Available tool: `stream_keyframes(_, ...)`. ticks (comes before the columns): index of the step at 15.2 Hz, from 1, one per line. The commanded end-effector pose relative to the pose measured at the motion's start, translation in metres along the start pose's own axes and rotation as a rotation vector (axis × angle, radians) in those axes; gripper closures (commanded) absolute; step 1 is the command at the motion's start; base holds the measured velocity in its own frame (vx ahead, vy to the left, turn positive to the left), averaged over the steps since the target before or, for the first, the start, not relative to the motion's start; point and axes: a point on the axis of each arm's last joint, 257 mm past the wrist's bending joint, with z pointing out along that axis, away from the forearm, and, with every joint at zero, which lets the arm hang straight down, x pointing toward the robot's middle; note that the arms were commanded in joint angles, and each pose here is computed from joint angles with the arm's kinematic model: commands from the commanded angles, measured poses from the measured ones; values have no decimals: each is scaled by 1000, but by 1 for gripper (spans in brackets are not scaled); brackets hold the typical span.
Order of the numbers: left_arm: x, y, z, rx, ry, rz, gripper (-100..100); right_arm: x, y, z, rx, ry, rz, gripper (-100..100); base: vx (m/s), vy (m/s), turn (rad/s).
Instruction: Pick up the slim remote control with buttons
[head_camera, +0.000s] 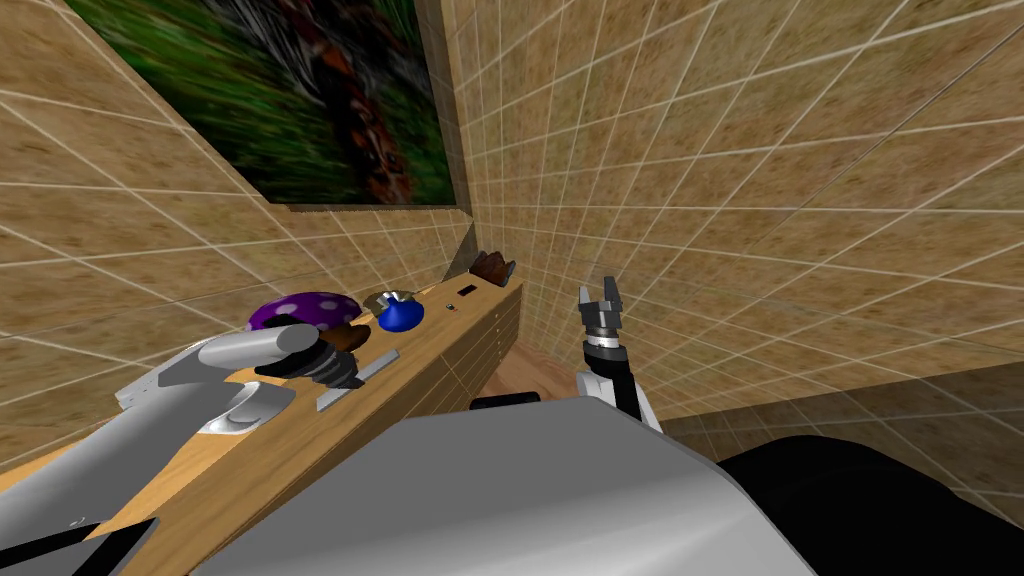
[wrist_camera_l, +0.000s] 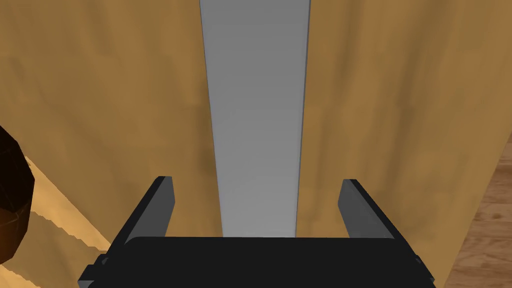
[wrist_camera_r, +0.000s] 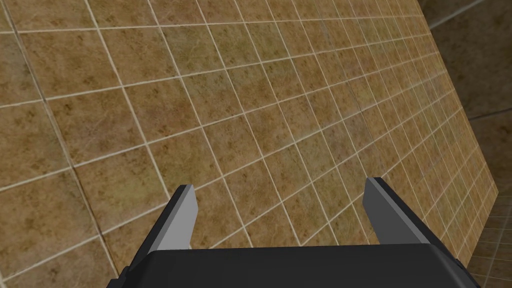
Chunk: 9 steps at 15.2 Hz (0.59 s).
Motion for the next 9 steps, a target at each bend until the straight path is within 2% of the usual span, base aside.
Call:
stream_keyframes(1, -10, 9, 0, -54, -24, -29, -100, 0, 0, 0, 0, 0, 0, 0, 67, 13, -40)
stream_keyframes(2, -10, 9, 0, -54, -24, -29, -100, 0, 0, 0, 0, 0, 0, 0, 61, 14, -34)
stream_keyframes(5, -21, 22, 0, -117, -50, -65, -100, 0, 0, 0, 0, 0, 0, 0, 57, 8, -52)
stream_keyframes(7, -20, 21, 0, -108, -46, -60, -100, 0, 0, 0, 0, 0, 0, 0, 36, 14, -14)
stream_keyframes(8, -22, 23, 12, -111, -47, -65, -100, 0, 0, 0, 0, 0, 0, 0, 8, 3, -19)
stream_keyframes(9, -23, 23, 16, -111, -46, -66, -100, 0, 0, 0, 0, 0, 0, 0, -3, -1, -26)
